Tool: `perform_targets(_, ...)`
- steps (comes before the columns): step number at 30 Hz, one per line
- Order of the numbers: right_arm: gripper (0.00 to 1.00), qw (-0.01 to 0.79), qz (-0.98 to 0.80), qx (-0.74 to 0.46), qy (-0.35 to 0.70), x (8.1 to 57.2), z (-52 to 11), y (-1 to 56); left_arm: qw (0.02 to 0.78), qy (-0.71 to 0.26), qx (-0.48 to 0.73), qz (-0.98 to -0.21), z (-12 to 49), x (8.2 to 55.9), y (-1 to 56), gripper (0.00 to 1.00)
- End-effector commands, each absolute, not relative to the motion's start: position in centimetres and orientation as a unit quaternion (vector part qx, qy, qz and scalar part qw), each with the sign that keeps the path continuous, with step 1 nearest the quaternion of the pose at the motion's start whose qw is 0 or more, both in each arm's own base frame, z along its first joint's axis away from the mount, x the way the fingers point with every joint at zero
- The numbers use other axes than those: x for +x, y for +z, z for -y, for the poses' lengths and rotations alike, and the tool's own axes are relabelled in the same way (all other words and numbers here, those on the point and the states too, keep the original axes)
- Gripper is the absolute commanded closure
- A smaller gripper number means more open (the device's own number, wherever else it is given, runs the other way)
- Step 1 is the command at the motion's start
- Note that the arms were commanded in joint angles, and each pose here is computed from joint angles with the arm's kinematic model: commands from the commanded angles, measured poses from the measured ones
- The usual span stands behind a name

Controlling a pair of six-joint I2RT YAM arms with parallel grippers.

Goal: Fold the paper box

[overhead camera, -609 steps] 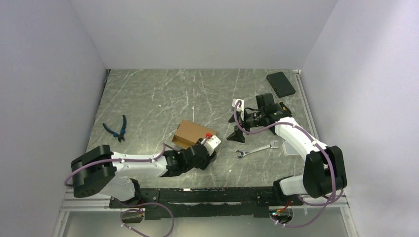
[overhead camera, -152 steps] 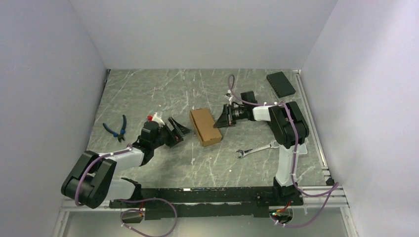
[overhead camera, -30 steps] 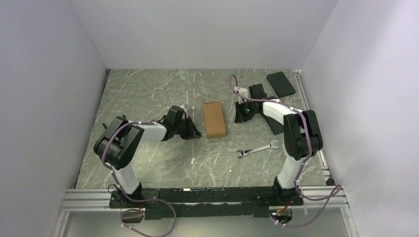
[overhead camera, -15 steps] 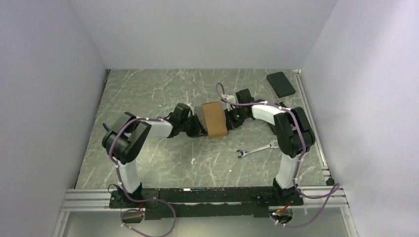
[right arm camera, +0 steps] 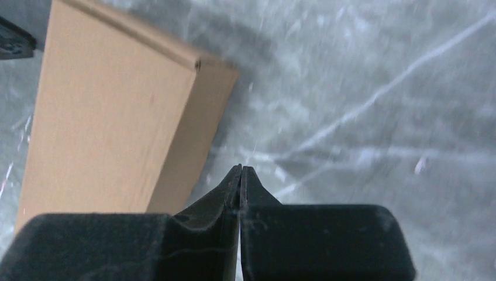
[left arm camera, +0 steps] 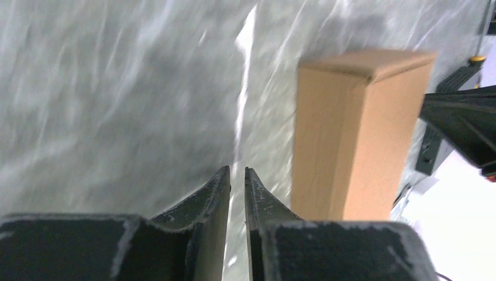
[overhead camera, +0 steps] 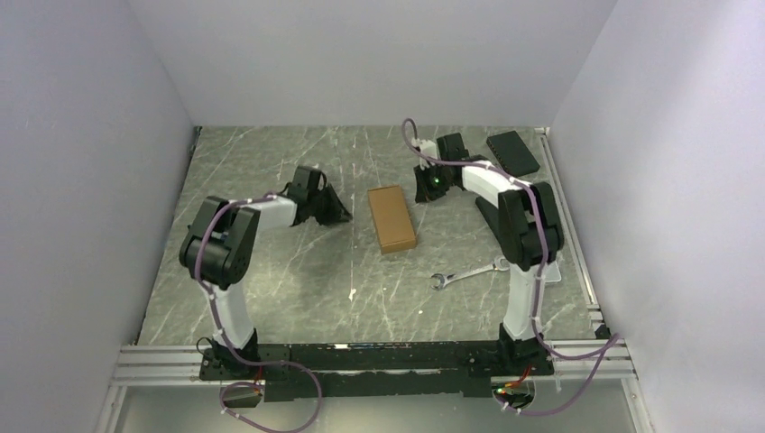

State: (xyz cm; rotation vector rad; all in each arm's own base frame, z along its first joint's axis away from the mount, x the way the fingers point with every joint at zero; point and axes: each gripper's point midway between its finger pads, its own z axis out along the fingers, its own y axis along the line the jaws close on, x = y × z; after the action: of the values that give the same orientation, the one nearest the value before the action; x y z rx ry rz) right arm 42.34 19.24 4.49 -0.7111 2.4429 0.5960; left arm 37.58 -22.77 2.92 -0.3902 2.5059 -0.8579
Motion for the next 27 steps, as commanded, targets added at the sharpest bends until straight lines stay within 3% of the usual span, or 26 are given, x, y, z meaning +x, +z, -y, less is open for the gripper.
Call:
perform_targets(1, 0.94, 0.246, -0.898, -0.261, 0.254, 43.8, -21.5, 4.3, 0.211, -0.352, -0.094, -0.907, 25.7, 40.2, 3.4, 0.8)
perform_targets(5, 0.93, 0.212, -0.884, -0.275, 0.312, 41.3, -24.0, 3.9, 0.184, -0.39, -0.065, -0.9, 28.8, 39.8, 3.1, 0.8)
perform_targets(8, 0.92, 0.212, -0.892, -0.271, 0.294, 40.8, -22.7, 3.7, 0.173, -0.397, -0.061, -0.899, 29.4, 38.6, 3.0, 0.8)
perform_targets(14, 0.88, 0.3, -0.892, -0.25, 0.227, 42.1, -14.7, 10.0, 0.258, -0.366, -0.138, -0.884, 21.8, 38.2, 7.7, 0.77)
perform_targets(16, 0.83, 0.335, -0.881, -0.261, 0.206, 41.2, -12.5, 12.9, 0.306, -0.35, -0.138, -0.875, 19.3, 37.7, 11.2, 0.69)
perform_targets(18, 0.72, 0.374, -0.863, -0.281, 0.191, 39.6, -10.7, 16.2, 0.349, -0.328, -0.127, -0.869, 17.5, 36.3, 15.0, 0.56)
perform_targets(20, 0.53, 0.426, -0.837, -0.3, 0.166, 37.5, -9.0, 20.5, 0.391, -0.321, -0.107, -0.856, 16.3, 34.4, 19.2, 0.39)
perform_targets(21, 0.42, 0.445, -0.826, -0.309, 0.155, 36.5, -8.1, 22.1, 0.413, -0.321, -0.098, -0.847, 15.9, 33.4, 21.2, 0.3)
perform_targets(23, 0.06, 0.491, -0.804, -0.307, 0.138, 34.4, -6.0, 25.4, 0.453, -0.335, -0.081, -0.822, 15.3, 31.2, 25.2, 0.09)
perform_targets(24, 0.02, 0.516, -0.793, -0.294, 0.133, 33.4, -5.1, 27.2, 0.47, -0.348, -0.07, -0.808, 15.2, 29.9, 27.1, 0.02)
perform_targets(27, 0.01, 0.565, -0.772, -0.245, 0.158, 29.8, -4.3, 31.7, 0.498, -0.383, -0.058, -0.776, 15.0, 26.2, 31.2, 0.0)
